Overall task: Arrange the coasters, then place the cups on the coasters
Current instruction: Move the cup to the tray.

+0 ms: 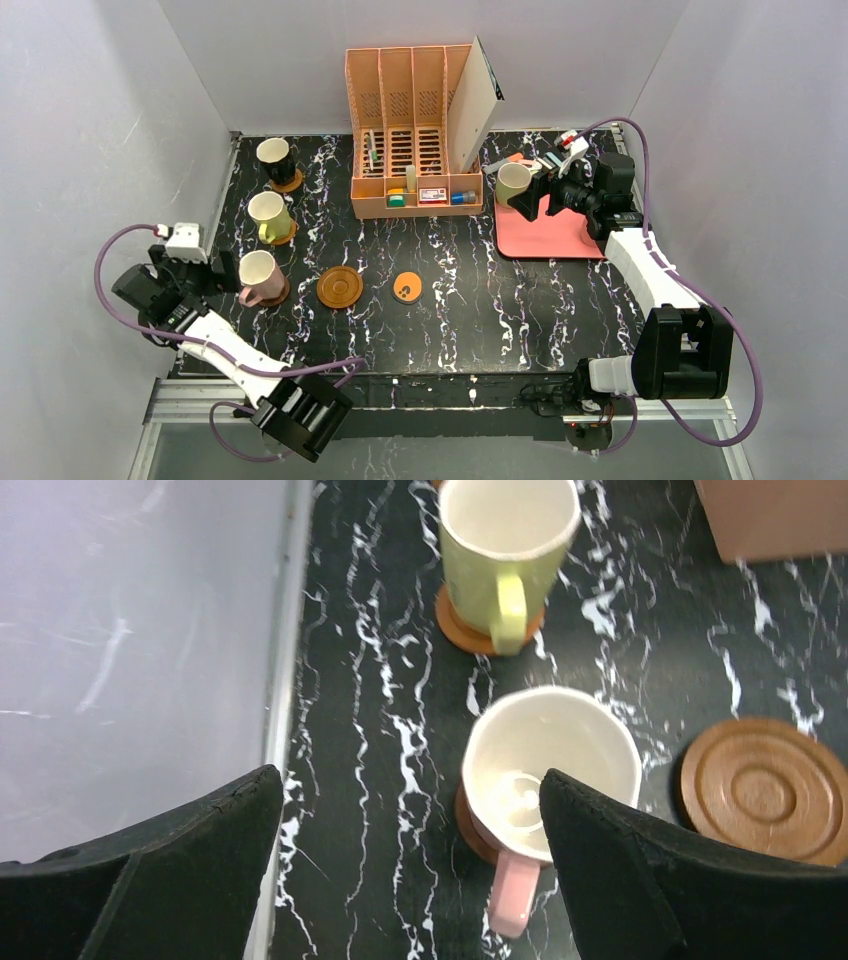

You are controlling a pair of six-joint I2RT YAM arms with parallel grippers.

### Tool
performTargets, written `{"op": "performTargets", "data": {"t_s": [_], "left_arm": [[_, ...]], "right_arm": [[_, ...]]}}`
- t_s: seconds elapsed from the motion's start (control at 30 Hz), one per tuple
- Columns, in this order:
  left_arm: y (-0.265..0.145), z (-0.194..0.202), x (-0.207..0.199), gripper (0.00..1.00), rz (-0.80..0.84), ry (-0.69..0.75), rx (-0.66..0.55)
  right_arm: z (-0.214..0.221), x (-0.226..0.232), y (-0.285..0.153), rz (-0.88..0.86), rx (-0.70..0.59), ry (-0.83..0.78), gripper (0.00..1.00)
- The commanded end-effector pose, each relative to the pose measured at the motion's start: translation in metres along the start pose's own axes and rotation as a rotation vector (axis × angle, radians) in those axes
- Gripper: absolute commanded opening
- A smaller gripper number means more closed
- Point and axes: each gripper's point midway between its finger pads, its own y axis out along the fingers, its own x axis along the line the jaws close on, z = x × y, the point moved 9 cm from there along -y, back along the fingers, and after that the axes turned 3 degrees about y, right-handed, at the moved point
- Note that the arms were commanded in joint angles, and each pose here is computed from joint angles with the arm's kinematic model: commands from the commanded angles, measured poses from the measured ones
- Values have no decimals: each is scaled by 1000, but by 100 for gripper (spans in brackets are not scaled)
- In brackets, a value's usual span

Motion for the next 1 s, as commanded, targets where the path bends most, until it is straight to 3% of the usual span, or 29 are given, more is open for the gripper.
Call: {"op": "performTargets", "data": {"t_s": [0.0, 0.13, 0.33, 0.53, 0.67, 0.83, 0.97], "left_arm": [[-4, -50, 14, 98, -127, -48, -102], [25, -74, 5, 98, -168, -17, -27], [71, -100, -28, 98, -92, 38, 63], [99, -129, -114, 98, 1, 270, 123], [94, -133, -162, 98, 128, 408, 118], [70, -122, -181, 98, 385, 369, 84], [41, -104, -183, 98, 462, 355, -35]], "right_arm": [[-18, 4, -4, -12, -51, -49, 98], [-18, 4, -3, -9, -48, -46, 98], [-18, 3, -4, 3, -49, -52, 98], [-15, -1, -2, 22, -35, -60, 98], [-17, -2, -4, 40, -41, -81, 98], [-17, -5, -5, 78, -52, -103, 98], [-12, -15, 0, 113, -9, -96, 98]]}}
